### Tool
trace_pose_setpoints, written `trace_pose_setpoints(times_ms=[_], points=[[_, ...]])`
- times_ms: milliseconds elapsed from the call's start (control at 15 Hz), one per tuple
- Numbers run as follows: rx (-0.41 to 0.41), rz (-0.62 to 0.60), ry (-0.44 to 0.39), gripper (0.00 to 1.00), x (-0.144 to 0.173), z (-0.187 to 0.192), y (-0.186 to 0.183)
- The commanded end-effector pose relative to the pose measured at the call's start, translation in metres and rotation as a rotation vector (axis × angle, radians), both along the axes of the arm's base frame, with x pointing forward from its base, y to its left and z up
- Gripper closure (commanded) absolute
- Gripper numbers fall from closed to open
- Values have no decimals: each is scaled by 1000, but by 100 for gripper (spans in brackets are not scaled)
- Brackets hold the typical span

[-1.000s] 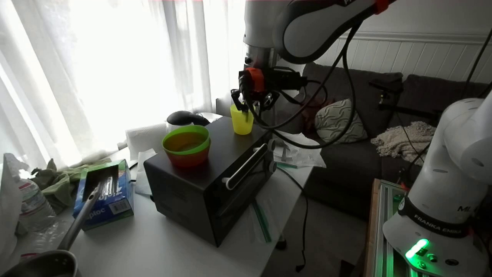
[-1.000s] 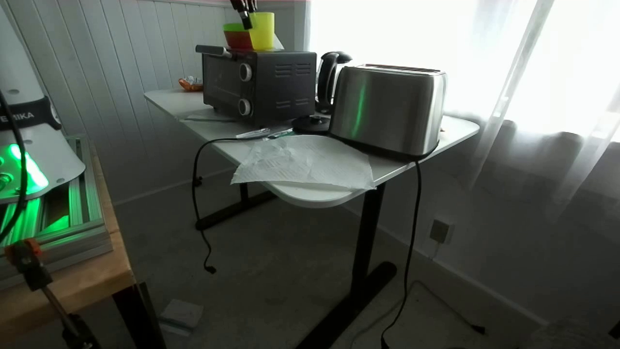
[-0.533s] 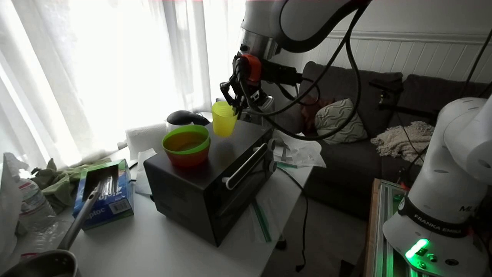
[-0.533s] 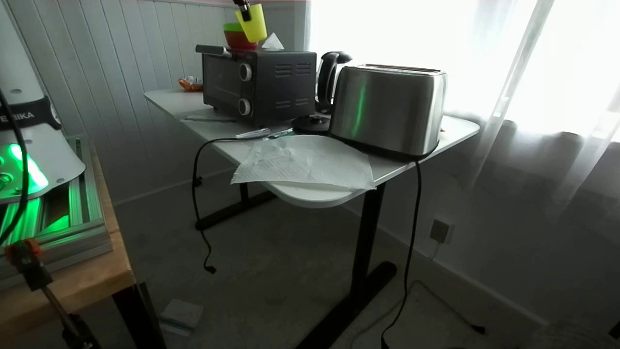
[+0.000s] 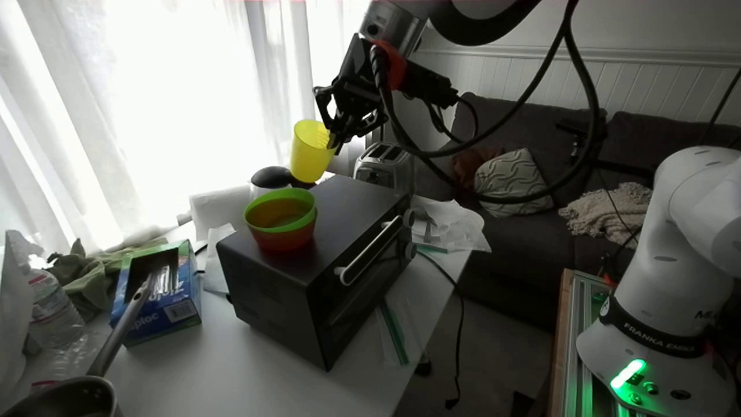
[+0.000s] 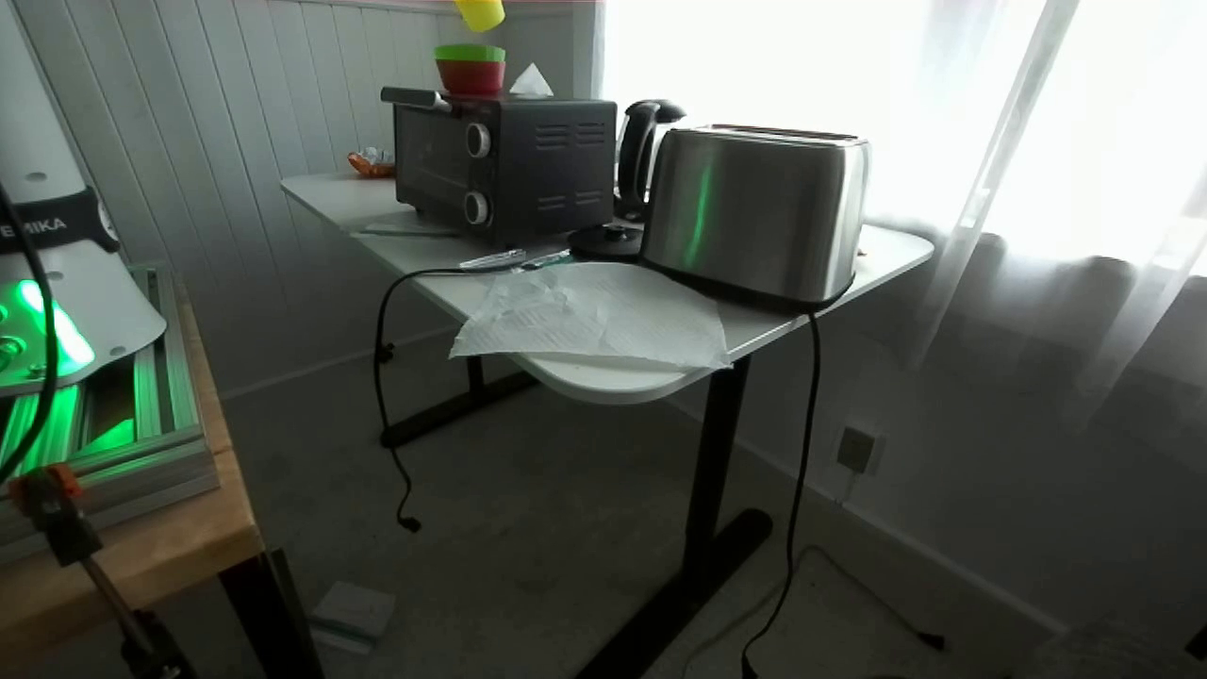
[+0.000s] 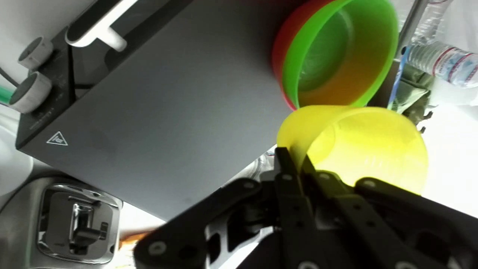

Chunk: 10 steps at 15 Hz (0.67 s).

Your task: Pick up the green bowl and put it in the pink bowl, pick up the yellow cup and put it in the green bowl, pick up the stacked bowls and cup and put them on the table

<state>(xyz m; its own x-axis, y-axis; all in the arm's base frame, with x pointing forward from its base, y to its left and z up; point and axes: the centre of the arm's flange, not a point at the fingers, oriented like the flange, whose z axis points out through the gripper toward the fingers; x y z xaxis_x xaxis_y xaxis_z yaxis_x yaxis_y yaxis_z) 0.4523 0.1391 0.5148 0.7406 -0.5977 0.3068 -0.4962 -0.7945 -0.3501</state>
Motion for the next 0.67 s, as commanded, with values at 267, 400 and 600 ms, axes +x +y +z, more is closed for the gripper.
trace_pose_setpoints(times_ms=[267, 400, 600], points=[[-9, 130, 64, 97, -2, -11, 42], [-24, 137, 103, 97, 2, -19, 49], [-28, 158, 133, 97, 10, -24, 60]])
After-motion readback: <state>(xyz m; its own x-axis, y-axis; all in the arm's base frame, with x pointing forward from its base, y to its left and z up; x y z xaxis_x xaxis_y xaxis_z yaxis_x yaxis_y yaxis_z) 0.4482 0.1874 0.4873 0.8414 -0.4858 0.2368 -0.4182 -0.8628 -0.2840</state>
